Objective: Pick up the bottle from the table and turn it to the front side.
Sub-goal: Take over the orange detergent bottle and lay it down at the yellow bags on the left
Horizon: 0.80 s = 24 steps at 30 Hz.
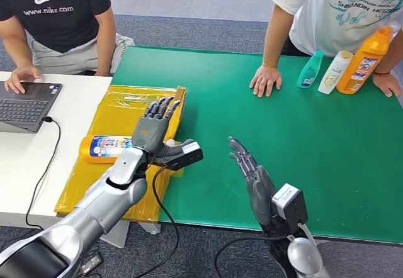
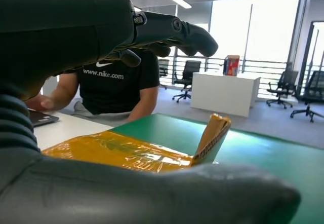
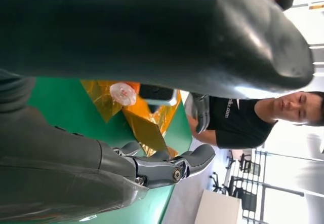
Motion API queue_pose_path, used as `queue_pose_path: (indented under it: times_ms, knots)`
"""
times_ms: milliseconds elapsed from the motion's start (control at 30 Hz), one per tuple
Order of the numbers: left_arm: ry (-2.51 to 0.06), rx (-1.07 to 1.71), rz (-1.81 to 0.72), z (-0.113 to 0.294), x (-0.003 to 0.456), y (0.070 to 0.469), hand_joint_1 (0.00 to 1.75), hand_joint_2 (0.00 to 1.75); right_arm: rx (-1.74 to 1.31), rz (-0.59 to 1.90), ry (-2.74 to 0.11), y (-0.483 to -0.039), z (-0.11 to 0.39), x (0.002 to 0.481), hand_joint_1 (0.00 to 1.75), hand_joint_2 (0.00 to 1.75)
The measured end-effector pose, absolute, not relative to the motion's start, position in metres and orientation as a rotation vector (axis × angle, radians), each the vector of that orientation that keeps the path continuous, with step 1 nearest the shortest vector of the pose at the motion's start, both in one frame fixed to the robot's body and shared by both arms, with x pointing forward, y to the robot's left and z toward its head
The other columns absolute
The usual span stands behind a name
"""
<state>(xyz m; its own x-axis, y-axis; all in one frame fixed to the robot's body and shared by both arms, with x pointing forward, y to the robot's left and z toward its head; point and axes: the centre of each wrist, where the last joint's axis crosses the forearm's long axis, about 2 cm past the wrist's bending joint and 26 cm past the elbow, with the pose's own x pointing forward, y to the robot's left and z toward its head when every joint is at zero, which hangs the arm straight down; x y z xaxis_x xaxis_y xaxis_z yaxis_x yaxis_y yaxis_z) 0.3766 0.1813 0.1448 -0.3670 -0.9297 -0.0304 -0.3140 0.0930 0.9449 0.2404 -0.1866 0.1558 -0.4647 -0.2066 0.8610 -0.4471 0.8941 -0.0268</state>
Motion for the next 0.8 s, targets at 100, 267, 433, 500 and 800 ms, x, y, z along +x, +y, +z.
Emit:
queue_pose_path:
  times_ms: [100,267,433,500,800]
  knots:
    - [-1.845,1.209,-1.190,0.147,0.365,0.185,0.00,0.00,0.453,0.296,-2.065,-0.188,0.154,0.238,0.00,0.00]
    - [-1.986,1.065,-0.997,0.149,0.341,0.191,0.00,0.00,0.414,0.285,-2.068,-0.191,0.151,0.231,0.00,0.00]
    - [-2.140,0.719,-0.726,0.151,0.315,0.189,0.00,0.00,0.361,0.277,-2.082,-0.193,0.149,0.227,0.00,0.00]
    - [-2.179,0.574,-0.622,0.151,0.306,0.188,0.00,0.00,0.346,0.270,-2.089,-0.194,0.149,0.226,0.00,0.00]
    - [-2.108,-0.202,-0.245,0.148,0.280,0.179,0.00,0.00,0.308,0.248,-2.108,-0.195,0.147,0.224,0.00,0.00]
